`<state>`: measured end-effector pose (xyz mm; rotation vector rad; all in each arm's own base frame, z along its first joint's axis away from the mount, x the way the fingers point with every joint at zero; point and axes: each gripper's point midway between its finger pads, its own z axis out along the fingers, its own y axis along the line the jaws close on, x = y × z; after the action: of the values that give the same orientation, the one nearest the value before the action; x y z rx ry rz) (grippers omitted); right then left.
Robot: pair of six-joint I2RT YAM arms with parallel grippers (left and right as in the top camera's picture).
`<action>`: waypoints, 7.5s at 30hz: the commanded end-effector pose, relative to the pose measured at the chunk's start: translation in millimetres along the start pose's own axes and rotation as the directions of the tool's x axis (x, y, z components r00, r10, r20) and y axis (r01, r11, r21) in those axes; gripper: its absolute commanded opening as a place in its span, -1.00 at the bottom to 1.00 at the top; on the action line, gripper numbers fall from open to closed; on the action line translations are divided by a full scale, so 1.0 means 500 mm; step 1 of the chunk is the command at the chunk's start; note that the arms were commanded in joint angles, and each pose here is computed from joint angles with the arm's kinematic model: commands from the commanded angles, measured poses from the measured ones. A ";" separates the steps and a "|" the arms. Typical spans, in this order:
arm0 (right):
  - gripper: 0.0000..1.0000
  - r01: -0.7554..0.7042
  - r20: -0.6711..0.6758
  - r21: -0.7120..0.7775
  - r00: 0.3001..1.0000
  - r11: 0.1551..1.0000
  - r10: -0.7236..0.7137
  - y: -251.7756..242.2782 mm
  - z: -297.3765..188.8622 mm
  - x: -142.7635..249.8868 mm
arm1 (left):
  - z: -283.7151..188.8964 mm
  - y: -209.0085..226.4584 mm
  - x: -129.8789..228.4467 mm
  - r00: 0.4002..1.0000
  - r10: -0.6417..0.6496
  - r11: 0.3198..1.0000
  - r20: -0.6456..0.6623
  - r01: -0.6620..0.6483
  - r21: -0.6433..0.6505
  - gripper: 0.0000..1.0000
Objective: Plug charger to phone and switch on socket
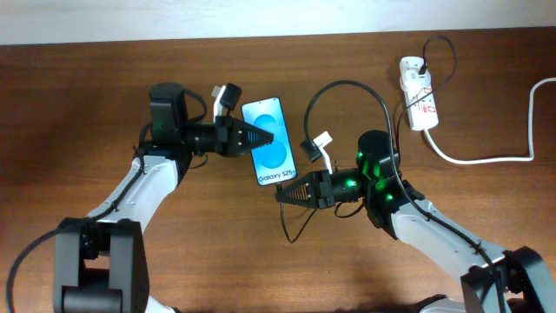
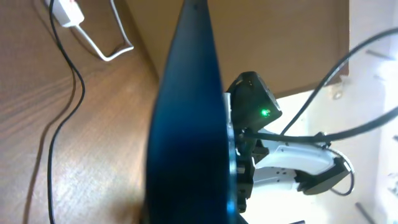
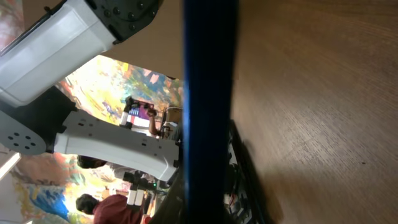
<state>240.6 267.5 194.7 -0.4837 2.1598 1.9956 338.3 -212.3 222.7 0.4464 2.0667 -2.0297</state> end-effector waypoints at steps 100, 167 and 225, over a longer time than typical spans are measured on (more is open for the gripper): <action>0.40 0.269 -0.039 0.151 0.963 0.951 -0.266 -0.020 -0.010 -0.032 | -0.096 -0.008 -0.036 0.925 0.371 0.929 0.080 -0.369 -0.038 -1.00; -0.91 0.276 0.078 0.236 0.950 0.932 -0.301 0.022 0.047 -0.113 | -0.019 0.001 0.027 0.978 0.206 0.978 -0.010 -0.206 0.043 -1.00; -0.34 0.028 -0.035 0.269 0.999 0.963 -0.019 -0.015 0.023 -0.017 | -0.073 0.049 0.008 0.989 -0.112 0.992 0.100 0.118 -0.052 -1.00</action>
<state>241.7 282.4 181.3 -0.4653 2.4261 1.7442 341.3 -190.2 198.8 0.2747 2.1410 -1.9906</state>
